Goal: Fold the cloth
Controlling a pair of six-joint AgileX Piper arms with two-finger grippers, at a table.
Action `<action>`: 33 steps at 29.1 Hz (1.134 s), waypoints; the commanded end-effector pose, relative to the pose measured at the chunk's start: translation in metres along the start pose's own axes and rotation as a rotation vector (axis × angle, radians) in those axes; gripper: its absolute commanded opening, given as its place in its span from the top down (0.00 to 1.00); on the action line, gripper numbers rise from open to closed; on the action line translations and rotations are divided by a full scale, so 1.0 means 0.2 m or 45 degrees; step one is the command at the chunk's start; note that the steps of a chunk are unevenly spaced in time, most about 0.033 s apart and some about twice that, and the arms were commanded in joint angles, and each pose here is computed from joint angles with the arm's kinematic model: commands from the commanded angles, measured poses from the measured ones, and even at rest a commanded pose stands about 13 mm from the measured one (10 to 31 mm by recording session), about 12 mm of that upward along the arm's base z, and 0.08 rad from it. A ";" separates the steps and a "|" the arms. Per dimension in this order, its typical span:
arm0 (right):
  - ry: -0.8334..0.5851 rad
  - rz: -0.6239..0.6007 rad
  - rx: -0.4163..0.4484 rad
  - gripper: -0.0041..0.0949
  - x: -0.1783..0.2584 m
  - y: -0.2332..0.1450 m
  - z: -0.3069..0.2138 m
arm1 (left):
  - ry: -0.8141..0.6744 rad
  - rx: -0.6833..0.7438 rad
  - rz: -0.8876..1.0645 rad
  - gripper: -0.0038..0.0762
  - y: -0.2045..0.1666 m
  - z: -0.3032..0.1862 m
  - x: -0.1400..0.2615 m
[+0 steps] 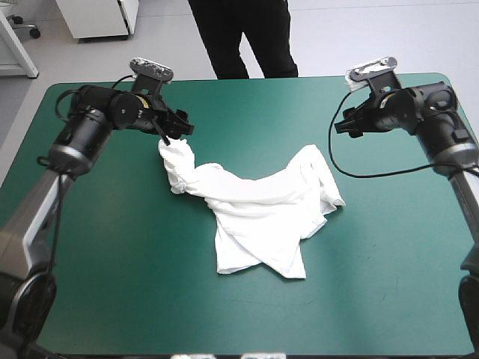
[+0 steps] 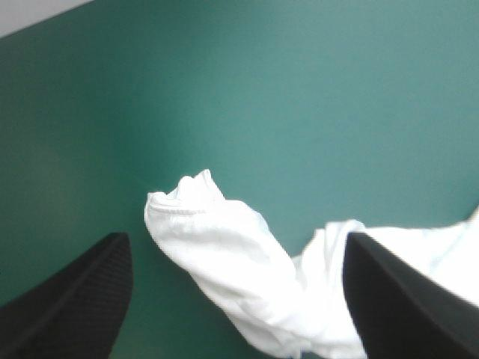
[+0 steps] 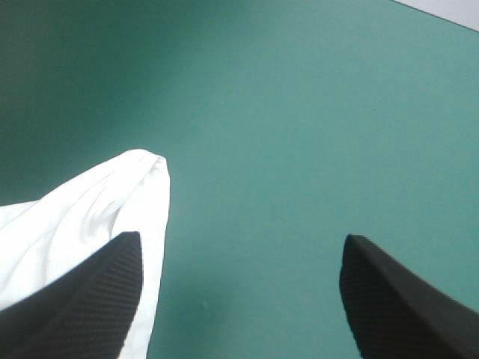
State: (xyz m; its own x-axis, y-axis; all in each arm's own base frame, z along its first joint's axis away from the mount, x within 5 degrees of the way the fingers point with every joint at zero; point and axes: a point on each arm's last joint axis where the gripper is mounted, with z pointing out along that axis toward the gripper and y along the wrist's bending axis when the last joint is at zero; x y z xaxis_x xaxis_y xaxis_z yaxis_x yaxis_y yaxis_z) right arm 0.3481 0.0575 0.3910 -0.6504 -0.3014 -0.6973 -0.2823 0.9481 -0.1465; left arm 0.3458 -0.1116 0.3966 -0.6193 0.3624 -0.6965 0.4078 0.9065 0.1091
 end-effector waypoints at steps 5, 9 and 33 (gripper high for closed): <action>-0.198 0.000 0.046 0.30 -0.01 -0.02 -0.49 | -0.073 0.117 0.069 0.25 -0.20 -0.58 0.11; -0.243 0.002 0.052 0.30 0.02 -0.01 -0.62 | 0.046 0.205 0.110 0.25 -0.33 -0.58 0.22; -0.274 -0.044 0.165 0.30 0.09 -0.03 -0.81 | 0.603 0.353 0.361 0.25 -0.83 0.15 0.74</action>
State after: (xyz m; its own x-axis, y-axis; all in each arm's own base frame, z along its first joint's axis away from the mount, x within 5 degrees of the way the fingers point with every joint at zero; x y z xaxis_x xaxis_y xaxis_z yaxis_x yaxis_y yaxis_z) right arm 0.2311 0.0325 0.4776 -0.5533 -0.3187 -0.7696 -0.2247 0.9468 -0.2305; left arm 0.2039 -0.2079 0.2502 -0.6623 0.7155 -0.2222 0.7284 0.6844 0.0325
